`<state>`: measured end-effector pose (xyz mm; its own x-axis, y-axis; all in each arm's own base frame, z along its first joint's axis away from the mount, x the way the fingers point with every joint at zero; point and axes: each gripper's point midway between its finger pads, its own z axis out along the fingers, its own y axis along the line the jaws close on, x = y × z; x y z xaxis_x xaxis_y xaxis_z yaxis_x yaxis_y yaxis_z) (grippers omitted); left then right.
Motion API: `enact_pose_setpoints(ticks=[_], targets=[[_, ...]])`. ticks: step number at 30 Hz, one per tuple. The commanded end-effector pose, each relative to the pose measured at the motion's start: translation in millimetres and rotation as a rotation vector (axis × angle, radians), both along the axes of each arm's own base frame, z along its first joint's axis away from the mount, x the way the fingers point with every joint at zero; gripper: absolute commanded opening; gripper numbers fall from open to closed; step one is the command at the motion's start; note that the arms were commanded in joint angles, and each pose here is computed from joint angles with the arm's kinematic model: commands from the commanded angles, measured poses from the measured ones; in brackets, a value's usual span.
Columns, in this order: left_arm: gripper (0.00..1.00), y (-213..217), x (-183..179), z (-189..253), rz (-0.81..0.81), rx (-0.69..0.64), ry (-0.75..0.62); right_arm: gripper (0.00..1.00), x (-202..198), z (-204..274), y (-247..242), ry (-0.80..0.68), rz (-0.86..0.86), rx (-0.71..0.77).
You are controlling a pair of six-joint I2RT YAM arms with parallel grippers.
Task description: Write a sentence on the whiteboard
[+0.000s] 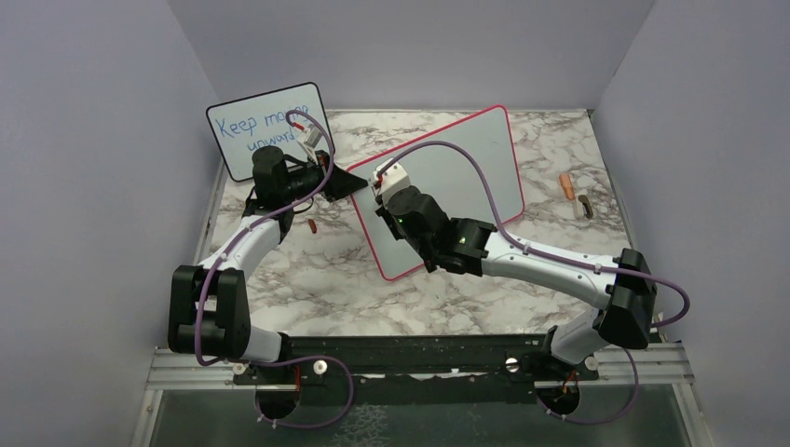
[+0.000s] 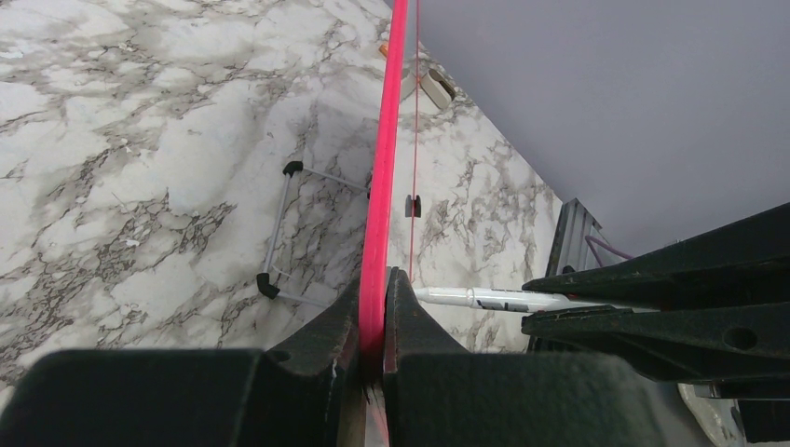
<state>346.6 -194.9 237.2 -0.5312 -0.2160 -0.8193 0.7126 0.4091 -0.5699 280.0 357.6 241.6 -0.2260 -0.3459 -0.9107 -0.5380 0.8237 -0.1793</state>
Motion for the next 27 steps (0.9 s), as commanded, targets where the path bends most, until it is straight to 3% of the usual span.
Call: enact_pose_setpoints(ticks=[1,14,27], targets=[[0.0,-2,0,-22,-0.006,0.042,0.034,0.01,-7,-7,5,0.033,0.042,-0.004],[0.0,-2,0,-23,-0.007,0.043,0.036,0.01,-8,-10,6,0.039,0.051,-0.01],[0.0,-2,0,-23,-0.006,0.043,0.036,0.01,2,-9,-14,-0.001,-0.07,-0.023]])
